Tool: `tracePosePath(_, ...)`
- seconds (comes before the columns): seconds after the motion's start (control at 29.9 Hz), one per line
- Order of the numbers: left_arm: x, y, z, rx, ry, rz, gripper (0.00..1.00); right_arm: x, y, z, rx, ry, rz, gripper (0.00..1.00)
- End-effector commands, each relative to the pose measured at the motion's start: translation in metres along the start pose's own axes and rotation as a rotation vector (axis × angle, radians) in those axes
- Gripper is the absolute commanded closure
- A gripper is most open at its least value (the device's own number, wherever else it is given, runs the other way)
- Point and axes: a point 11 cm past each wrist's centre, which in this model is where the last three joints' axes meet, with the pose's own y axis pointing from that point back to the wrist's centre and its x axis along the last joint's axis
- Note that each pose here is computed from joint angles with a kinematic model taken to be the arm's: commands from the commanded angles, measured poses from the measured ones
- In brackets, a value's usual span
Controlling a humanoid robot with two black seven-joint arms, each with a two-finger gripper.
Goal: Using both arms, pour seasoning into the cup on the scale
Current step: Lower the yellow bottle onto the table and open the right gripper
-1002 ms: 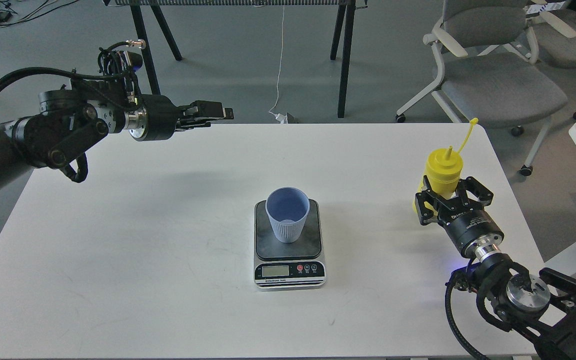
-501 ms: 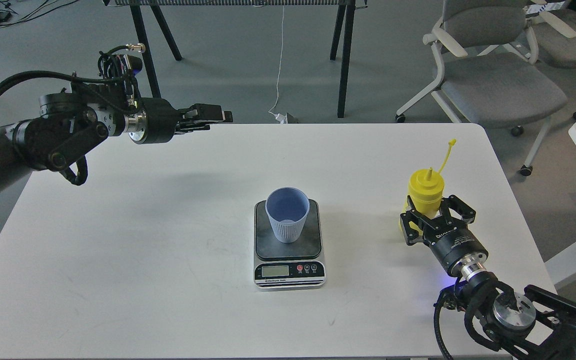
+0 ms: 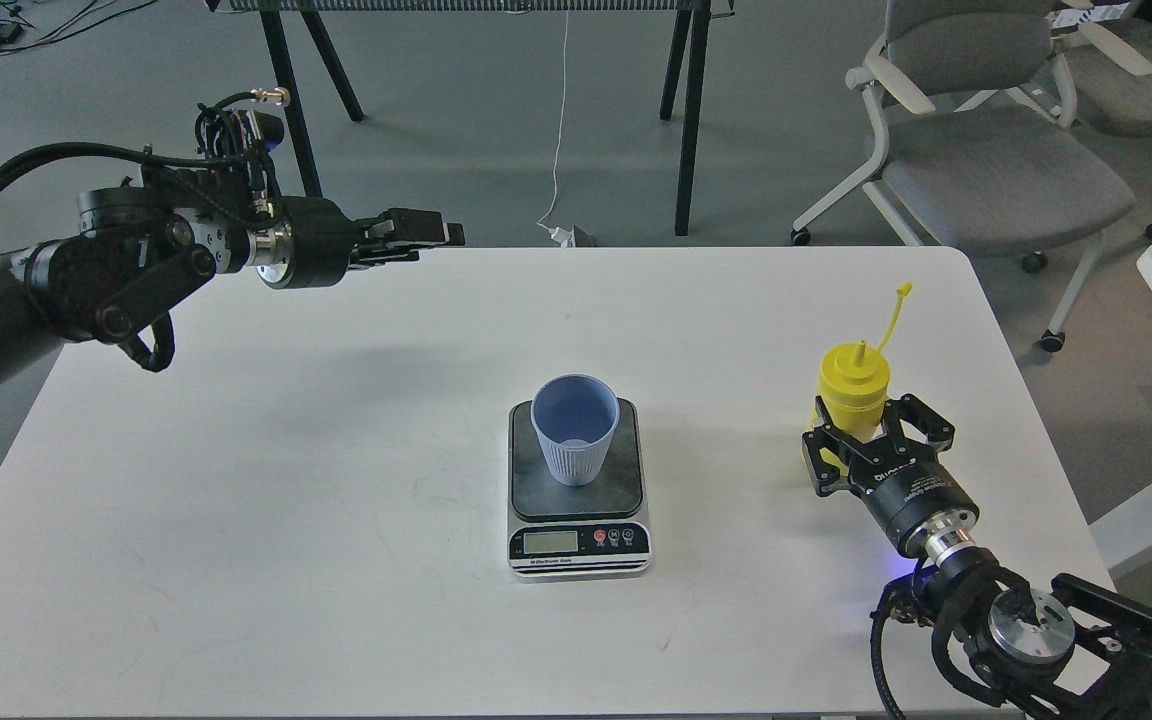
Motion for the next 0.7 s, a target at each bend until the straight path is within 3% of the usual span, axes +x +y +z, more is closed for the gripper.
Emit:
tracePosePath(0.0, 0.0, 0.0, 0.0, 0.002, -0.001, 0.0, 0.26, 0.001, 0.001, 0.0, 0.001, -0.001, 0.001, 0.48)
tracePosePath(0.13, 0.0, 0.0, -0.001, 0.003, -0.001, -0.001, 0.26, 0.001, 0.003, -0.003, 0.004, 0.002, 0.003, 0.43)
tracePosePath(0.43, -0.005, -0.001, -0.003, 0.004, 0.007, -0.007, 0.26, 0.005, 0.009, -0.009, 0.019, 0.002, 0.015, 0.2)
tracePosePath(0.67, -0.005, -0.001, -0.004, 0.006, 0.005, -0.009, 0.26, 0.009, 0.013, -0.007, 0.016, -0.001, 0.023, 0.1)
